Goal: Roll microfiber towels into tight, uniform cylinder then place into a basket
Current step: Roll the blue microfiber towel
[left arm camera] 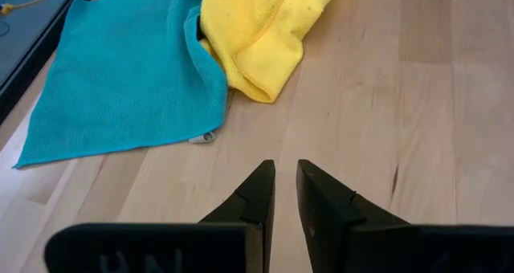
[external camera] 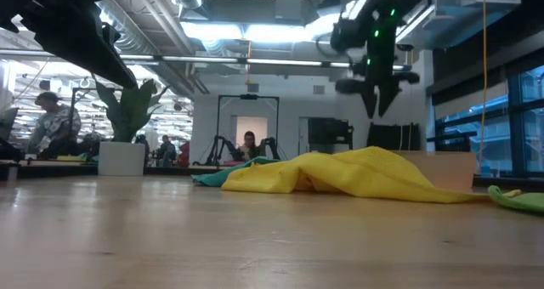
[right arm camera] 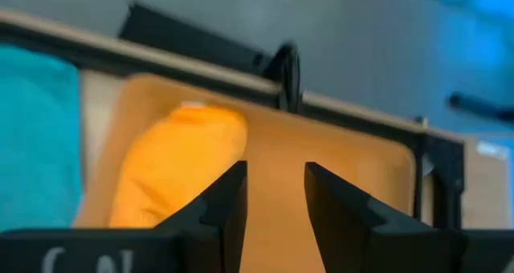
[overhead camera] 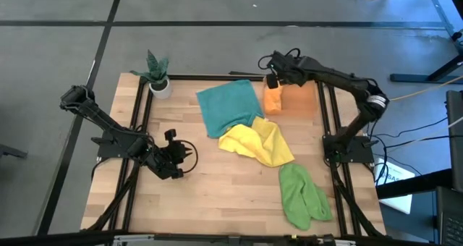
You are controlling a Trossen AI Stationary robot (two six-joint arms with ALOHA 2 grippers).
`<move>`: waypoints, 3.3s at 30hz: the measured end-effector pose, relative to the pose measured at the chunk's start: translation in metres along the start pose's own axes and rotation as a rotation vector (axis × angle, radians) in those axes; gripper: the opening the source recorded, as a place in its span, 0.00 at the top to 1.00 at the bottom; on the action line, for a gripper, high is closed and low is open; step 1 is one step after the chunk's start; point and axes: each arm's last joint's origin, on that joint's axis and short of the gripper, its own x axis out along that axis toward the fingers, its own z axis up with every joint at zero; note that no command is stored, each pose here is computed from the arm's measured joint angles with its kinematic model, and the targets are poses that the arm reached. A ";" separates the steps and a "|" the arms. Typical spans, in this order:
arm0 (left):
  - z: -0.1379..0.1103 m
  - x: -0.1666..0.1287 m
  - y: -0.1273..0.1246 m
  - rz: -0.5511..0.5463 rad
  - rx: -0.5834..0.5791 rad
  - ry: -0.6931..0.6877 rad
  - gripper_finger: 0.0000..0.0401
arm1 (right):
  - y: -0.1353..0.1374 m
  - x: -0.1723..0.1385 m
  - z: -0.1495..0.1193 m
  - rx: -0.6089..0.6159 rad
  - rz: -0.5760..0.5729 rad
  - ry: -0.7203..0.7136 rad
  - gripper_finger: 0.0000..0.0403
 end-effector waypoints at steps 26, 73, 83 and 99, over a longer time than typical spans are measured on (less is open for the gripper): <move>0.026 0.027 0.028 0.016 -0.110 -0.013 0.88 | 0.105 -0.176 -0.191 -0.449 0.559 -0.349 0.69; 0.001 0.171 0.096 0.001 -0.085 0.309 0.88 | 0.153 -0.168 -0.240 -0.791 0.689 -0.359 0.69; -0.007 0.161 0.074 -0.005 -0.087 0.413 0.88 | 0.153 -0.168 -0.240 -0.790 0.690 -0.357 0.69; -0.025 0.097 0.035 -0.129 -0.060 0.677 0.88 | 0.158 -0.118 -0.242 -0.746 0.679 -0.193 0.69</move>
